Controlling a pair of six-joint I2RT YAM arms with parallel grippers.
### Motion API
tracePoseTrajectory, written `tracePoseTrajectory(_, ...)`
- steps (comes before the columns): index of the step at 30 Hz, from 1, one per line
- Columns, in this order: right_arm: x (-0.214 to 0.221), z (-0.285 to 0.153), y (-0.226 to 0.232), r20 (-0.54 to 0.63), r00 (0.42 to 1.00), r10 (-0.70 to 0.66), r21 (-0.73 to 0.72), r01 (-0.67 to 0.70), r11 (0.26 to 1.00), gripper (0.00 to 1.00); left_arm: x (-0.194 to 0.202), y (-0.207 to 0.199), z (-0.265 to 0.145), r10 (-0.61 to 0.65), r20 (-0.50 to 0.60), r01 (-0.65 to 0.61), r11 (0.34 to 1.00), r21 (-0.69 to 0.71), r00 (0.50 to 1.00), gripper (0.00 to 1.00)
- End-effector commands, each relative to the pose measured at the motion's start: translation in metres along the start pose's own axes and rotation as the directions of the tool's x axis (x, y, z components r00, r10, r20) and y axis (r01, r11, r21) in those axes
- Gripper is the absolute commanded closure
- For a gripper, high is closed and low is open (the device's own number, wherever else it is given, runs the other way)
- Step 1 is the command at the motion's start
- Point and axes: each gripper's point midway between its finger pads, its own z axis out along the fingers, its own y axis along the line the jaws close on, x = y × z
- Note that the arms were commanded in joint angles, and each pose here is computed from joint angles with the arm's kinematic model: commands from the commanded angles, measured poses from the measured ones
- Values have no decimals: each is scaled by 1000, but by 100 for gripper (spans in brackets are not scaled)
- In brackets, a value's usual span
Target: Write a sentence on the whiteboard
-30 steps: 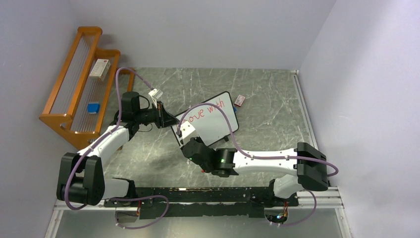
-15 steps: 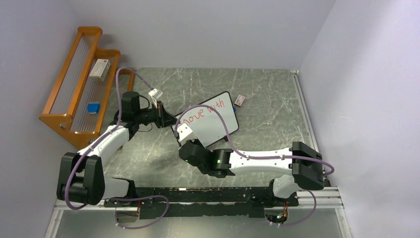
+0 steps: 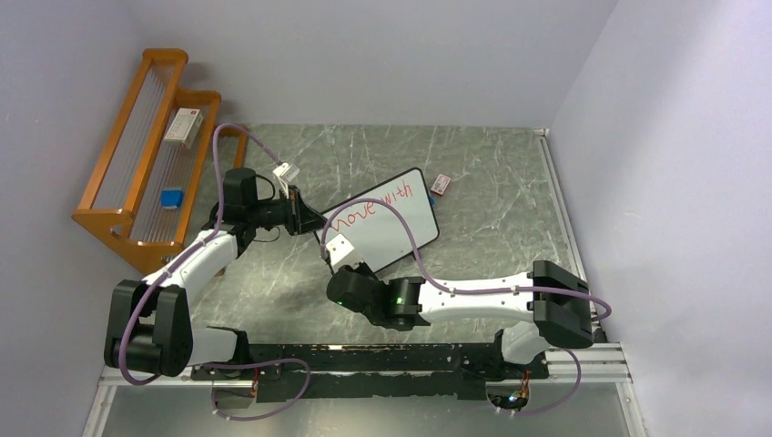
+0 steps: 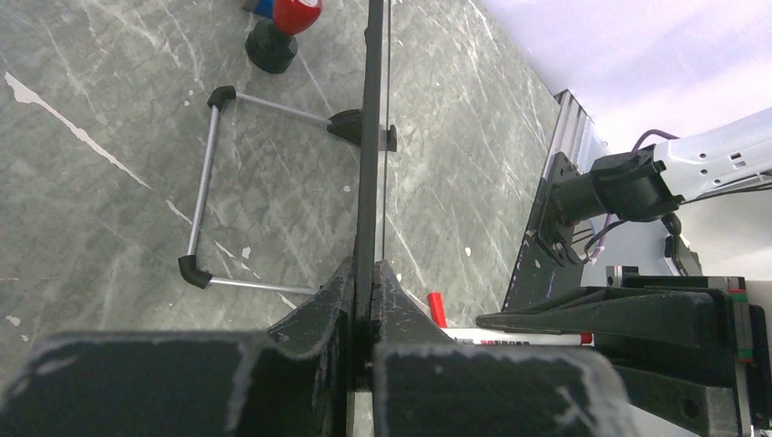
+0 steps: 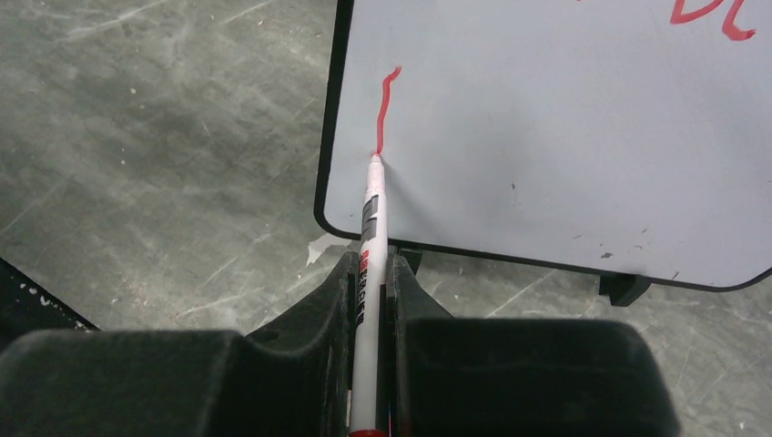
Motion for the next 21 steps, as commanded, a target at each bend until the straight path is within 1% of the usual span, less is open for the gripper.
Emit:
tracePoseTrajectory(1, 12, -1, 2, -27, 1000, -1, 14, 2, 1000, 100, 15, 10, 0, -60, -42, 58, 997, -48, 997, 95)
tracePoseTrajectory(5, 7, -2, 3, -12, 1000, 9, 13, -9, 1000, 100, 15, 11, 0, -61, -43, 59, 997, -50, 997, 95)
tracePoseTrajectory(16, -45, -15, -8, 149, 988, 48, 27, -53, 998, 100, 16, 11, 0, -66, -49, 64, 997, -45, 997, 95)
tracePoseTrajectory(21, -55, -11, -10, 173, 984, 45, 30, -51, 998, 100, 17, 11, 0, -64, -49, 62, 997, -48, 997, 95)
